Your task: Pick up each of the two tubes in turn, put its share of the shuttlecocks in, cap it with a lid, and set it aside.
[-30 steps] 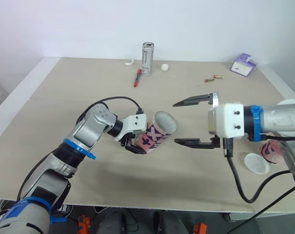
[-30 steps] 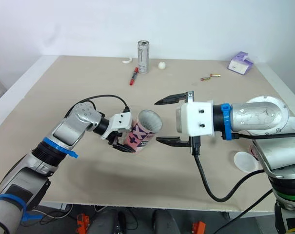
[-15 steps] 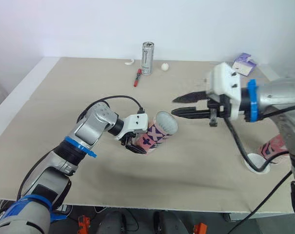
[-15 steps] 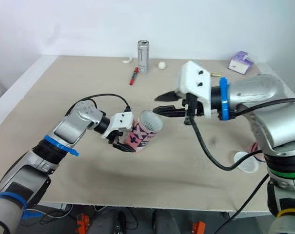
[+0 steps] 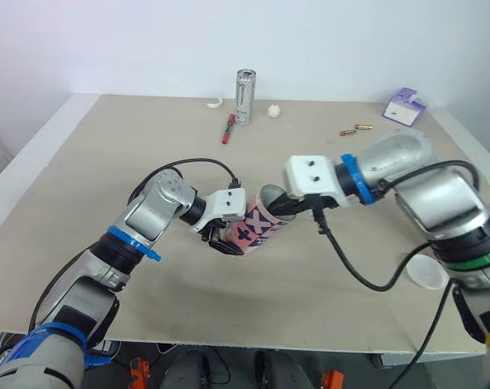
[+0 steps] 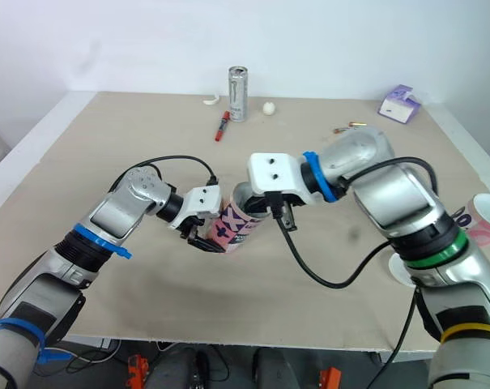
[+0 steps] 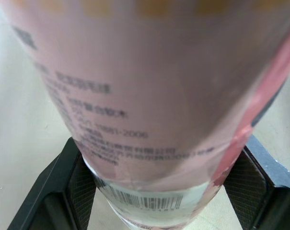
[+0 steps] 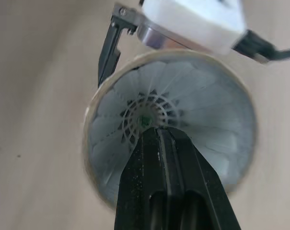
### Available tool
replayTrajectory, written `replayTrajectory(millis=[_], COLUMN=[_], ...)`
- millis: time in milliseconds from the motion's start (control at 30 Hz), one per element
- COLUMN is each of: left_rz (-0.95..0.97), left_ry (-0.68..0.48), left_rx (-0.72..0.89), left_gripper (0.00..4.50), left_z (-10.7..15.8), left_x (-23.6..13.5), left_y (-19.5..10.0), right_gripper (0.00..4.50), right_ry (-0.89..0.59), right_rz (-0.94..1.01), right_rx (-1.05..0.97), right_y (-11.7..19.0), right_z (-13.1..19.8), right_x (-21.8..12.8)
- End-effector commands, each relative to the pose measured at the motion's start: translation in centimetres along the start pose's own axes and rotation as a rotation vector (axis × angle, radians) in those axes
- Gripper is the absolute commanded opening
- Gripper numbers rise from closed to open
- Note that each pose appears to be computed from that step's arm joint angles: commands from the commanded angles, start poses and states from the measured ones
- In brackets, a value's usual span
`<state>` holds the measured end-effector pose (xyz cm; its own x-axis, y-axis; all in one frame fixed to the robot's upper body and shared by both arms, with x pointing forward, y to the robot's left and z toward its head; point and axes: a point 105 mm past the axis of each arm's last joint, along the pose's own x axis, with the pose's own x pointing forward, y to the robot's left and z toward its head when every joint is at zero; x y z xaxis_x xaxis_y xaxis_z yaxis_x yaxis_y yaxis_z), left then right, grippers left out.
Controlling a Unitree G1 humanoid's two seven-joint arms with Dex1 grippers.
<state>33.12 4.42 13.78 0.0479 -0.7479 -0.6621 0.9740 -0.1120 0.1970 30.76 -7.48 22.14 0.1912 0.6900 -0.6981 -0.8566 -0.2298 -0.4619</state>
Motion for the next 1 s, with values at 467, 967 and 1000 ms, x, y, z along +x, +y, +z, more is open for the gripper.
replayTrajectory(millis=[467, 967, 1000], left_rz=[0.008, 0.077, 0.084], left_ry=[0.008, -0.002, -0.015], left_rx=[0.002, 0.017, 0.018], left_gripper=[3.35, 3.35, 3.35], left_z=[0.0, -2.0, -2.0], left_x=[0.7, 0.9, 1.0], left_y=[-0.2, 0.6, 0.7], right_gripper=[0.07, 0.07, 0.07], right_ry=[0.207, -0.115, -0.127], right_rz=[0.233, 0.080, 0.061], right_rx=[-0.079, 0.167, 0.183], right_y=[-0.2, -0.2, 0.0], right_z=[-1.4, 2.3, 2.3], right_x=[4.3, -5.2, -5.6])
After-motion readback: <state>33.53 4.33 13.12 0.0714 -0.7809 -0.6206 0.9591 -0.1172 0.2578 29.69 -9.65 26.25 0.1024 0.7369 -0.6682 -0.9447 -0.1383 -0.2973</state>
